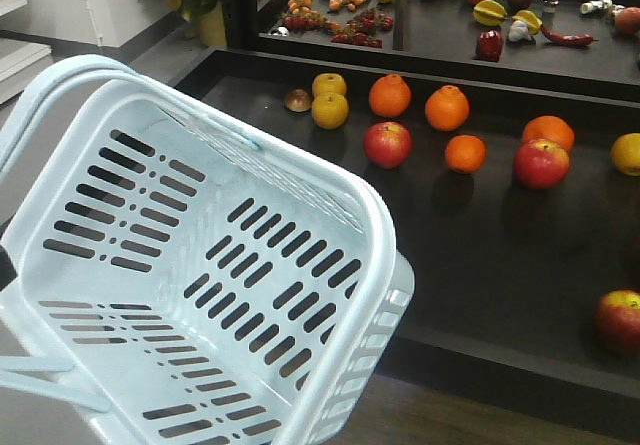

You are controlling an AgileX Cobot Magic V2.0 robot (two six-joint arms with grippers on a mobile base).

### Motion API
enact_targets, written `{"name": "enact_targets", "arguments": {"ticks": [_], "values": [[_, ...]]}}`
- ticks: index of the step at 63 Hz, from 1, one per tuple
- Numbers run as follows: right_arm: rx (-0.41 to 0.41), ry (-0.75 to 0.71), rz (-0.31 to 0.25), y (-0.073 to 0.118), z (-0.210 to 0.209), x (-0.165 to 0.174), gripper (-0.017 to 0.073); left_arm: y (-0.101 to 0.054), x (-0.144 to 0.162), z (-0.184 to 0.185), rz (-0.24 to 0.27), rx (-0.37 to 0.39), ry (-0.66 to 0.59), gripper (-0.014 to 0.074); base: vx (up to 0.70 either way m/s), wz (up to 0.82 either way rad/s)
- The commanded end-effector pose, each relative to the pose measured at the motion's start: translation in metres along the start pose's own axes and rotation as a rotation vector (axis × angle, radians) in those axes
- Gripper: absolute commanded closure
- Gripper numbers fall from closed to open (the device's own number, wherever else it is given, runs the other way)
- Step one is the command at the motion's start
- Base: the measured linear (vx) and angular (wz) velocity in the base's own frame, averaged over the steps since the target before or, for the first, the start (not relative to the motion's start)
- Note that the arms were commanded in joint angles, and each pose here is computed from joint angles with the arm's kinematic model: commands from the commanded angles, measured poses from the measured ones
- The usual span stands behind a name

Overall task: Pick three apples into basket with both arms
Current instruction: 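Drive the base to the table of apples and oranges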

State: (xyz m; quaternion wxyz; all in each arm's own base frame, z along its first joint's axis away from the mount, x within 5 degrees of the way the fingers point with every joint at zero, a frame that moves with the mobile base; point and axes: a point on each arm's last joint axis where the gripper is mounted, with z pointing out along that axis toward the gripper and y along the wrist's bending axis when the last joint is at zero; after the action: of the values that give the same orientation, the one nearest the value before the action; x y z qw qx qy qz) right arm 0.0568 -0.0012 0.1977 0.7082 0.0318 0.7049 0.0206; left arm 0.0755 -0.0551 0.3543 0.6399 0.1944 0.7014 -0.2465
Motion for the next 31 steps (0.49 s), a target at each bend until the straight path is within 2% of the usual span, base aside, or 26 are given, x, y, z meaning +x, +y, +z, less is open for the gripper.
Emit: {"name": "enact_targets", "arguments": {"ticks": [1,31], "values": [[-0.009,-0.07,-0.01,0.0008,-0.0006,-0.0031,0.0564,0.0023,-0.0157,-0.0019,-0.048,-0.033,-0.099,0.06,0.02,-0.25],[-0.009,-0.07,-0.01,0.0008,-0.0006,-0.0031,0.0564,0.0023,-0.0157,-0.0019,-0.048,-0.033,-0.099,0.06,0.03,-0.19]]}}
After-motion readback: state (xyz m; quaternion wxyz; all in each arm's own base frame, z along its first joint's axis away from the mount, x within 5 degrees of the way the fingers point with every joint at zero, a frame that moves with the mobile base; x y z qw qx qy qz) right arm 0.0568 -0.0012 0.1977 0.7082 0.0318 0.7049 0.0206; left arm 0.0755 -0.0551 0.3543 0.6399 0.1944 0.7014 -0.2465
